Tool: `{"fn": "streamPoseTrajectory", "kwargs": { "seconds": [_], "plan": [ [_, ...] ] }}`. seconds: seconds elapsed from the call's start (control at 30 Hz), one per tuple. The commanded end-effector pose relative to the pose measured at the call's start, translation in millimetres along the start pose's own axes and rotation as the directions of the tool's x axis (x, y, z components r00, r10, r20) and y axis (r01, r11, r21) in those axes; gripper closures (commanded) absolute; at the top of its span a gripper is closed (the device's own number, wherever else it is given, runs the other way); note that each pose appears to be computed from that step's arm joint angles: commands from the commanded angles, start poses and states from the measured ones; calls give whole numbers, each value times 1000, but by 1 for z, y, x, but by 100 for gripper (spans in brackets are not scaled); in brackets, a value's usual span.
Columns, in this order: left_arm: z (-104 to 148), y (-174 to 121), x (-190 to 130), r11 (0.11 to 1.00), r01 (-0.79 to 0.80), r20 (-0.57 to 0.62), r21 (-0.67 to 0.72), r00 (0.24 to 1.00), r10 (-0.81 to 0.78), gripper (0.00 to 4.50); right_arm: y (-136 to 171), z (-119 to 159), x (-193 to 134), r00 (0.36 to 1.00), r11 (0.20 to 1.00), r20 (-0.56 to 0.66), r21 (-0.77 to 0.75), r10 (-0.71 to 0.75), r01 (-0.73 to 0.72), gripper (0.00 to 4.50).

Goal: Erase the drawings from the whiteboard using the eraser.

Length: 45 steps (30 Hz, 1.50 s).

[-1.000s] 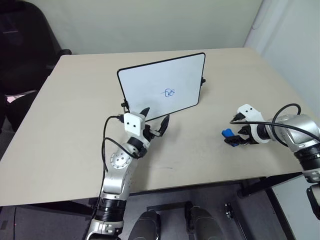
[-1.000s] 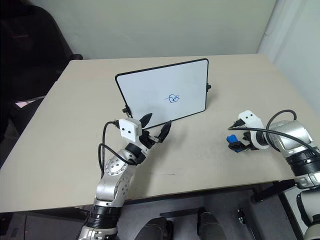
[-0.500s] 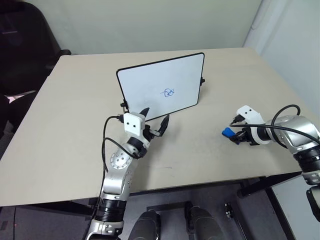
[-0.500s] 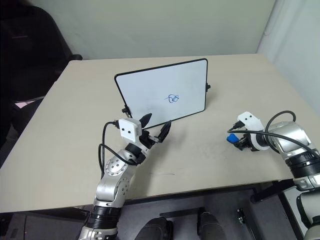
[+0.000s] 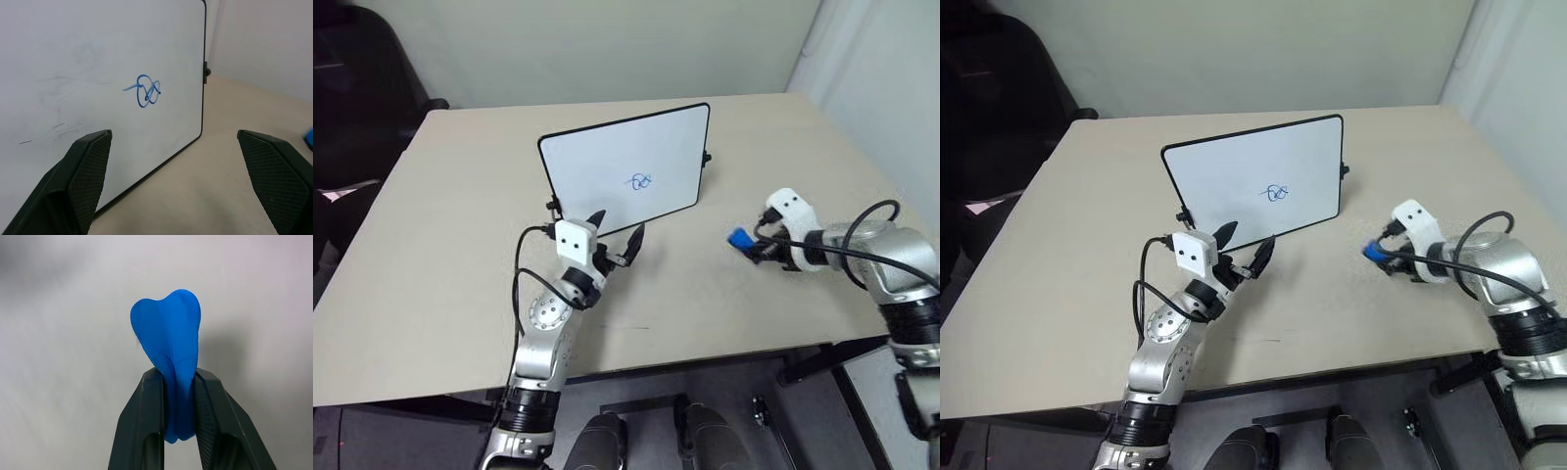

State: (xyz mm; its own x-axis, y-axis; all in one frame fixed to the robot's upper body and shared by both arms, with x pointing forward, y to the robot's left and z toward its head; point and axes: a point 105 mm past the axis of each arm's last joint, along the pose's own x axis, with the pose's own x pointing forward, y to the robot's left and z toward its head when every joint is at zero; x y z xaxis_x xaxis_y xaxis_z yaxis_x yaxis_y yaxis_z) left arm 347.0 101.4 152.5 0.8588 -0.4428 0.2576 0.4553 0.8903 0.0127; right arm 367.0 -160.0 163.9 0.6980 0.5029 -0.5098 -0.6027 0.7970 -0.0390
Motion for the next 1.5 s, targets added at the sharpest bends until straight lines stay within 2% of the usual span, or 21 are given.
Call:
{"fn": "streamPoseTrajectory", "kwargs": {
  "seconds": [0.03, 0.33, 0.63, 1.13, 1.5],
  "plan": [
    [12, 4, 2, 1000, -1, 40, 18, 999, 1, 0, -9, 43, -5, 974, 994, 200, 9, -105, 105, 404],
    [19, 22, -1, 998, -42, 49, 48, 998, 40, 0, 27, 80, 33, 940, 999, 340, 36, -22, 11, 404],
    [22, 28, -4, 997, -59, 49, 56, 997, 57, 0, 63, 112, 47, 896, 997, 437, -2, 74, -82, 404],
    [23, 29, -8, 996, -76, 55, 49, 996, 73, 0, 84, 118, 86, 922, 996, 376, -30, 94, -90, 404],
    [24, 28, -11, 996, -81, 60, 46, 995, 78, 0, 89, 105, 111, 961, 996, 272, -85, 46, -24, 404]
  ]
}}
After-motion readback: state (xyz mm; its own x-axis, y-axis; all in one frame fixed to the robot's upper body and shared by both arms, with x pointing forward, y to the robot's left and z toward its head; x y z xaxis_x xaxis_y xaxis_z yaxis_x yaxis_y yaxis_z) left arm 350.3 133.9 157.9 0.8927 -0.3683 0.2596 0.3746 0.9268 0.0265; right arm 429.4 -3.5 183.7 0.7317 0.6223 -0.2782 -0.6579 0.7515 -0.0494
